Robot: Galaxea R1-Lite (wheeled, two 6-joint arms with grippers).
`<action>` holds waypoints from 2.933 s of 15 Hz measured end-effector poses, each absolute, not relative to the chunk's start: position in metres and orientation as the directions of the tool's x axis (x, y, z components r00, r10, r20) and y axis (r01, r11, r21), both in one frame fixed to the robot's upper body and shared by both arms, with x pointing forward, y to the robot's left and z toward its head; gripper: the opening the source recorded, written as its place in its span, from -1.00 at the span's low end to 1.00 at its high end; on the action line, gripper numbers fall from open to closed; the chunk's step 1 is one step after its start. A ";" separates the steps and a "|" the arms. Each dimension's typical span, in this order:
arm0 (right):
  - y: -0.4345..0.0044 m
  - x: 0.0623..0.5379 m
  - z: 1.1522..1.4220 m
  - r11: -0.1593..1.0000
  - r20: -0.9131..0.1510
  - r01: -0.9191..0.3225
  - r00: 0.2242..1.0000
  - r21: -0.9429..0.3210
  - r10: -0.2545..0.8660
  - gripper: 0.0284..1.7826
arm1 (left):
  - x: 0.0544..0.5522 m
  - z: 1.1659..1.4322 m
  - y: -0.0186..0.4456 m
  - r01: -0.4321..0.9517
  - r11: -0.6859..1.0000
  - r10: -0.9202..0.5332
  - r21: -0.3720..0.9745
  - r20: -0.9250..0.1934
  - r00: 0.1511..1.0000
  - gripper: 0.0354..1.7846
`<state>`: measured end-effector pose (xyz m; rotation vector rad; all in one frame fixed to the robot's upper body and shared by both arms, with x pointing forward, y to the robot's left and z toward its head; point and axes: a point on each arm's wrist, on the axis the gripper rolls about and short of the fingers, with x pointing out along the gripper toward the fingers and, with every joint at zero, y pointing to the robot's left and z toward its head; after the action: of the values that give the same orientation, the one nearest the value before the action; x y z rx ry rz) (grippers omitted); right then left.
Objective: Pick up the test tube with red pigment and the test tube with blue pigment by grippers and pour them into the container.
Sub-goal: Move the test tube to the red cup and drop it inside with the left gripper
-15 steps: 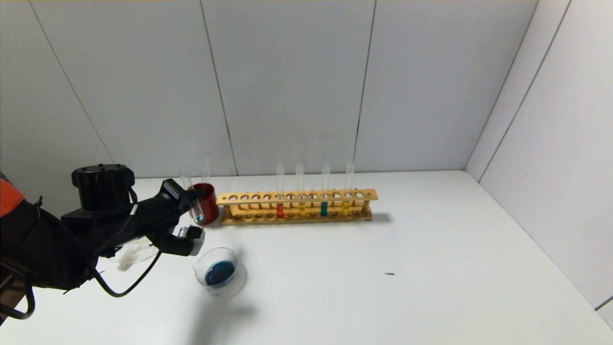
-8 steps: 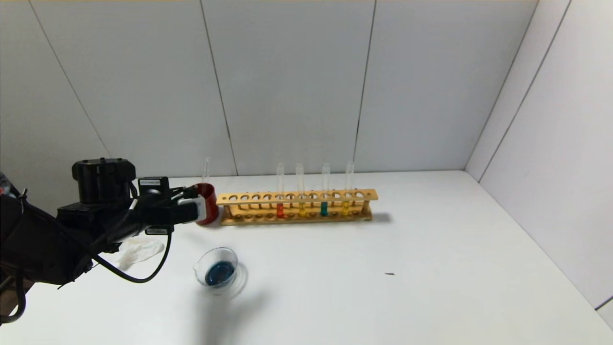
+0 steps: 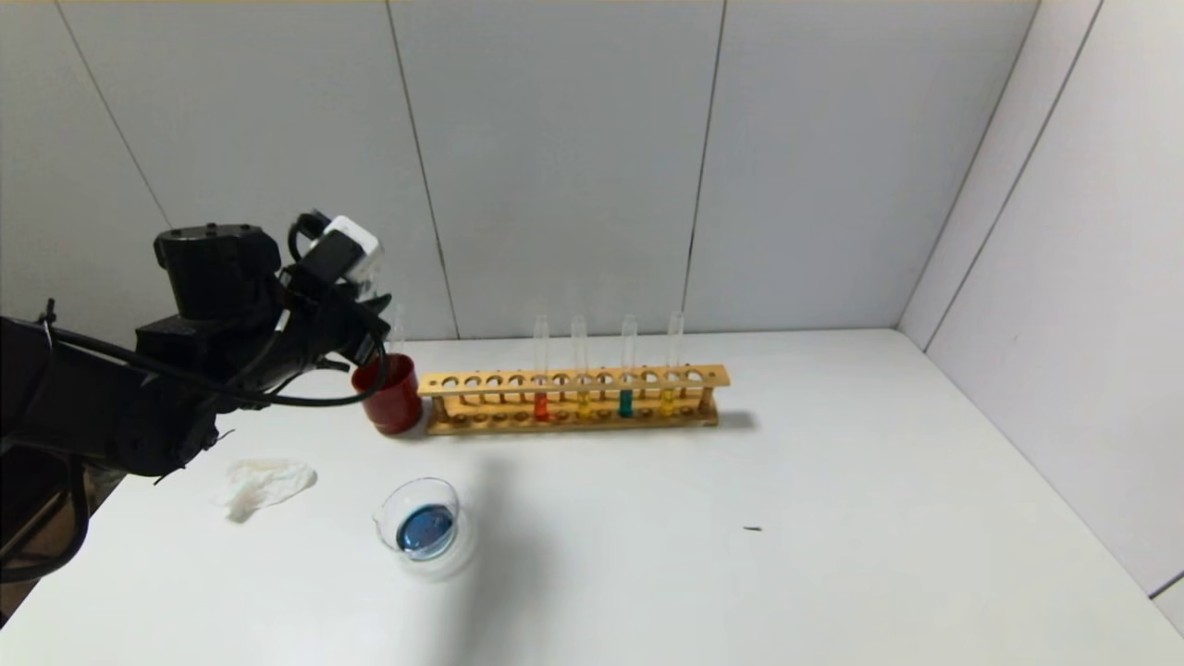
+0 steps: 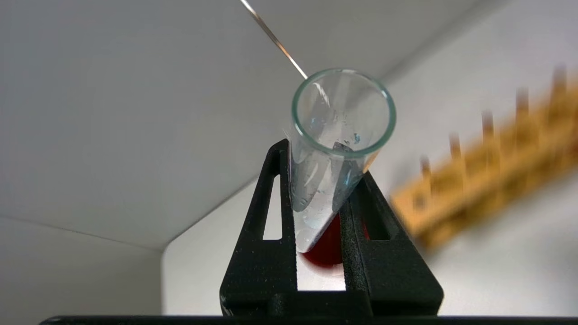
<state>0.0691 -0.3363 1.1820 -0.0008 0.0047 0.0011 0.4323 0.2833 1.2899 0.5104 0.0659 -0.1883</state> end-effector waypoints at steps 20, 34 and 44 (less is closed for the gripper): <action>-0.336 0.069 1.182 1.000 -0.004 -0.001 1.000 -0.001 0.001 0.96 | 0.460 1.262 0.316 0.060 0.998 -0.058 0.008 -0.135 0.989 -0.68; -0.336 0.069 1.182 1.000 -0.005 -0.002 1.000 0.000 0.002 0.96 | 0.484 1.231 0.319 0.051 0.999 -0.047 0.014 -0.175 0.983 -0.68; -0.336 0.069 1.182 1.000 -0.005 -0.001 1.000 -0.001 0.001 0.96 | 0.495 1.217 0.318 0.052 0.999 -0.049 0.014 -0.174 0.983 -0.68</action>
<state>0.0691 -0.3363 1.1820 -0.0008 0.0047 0.0006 0.4950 0.3183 1.2167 0.0189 0.1749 -0.0507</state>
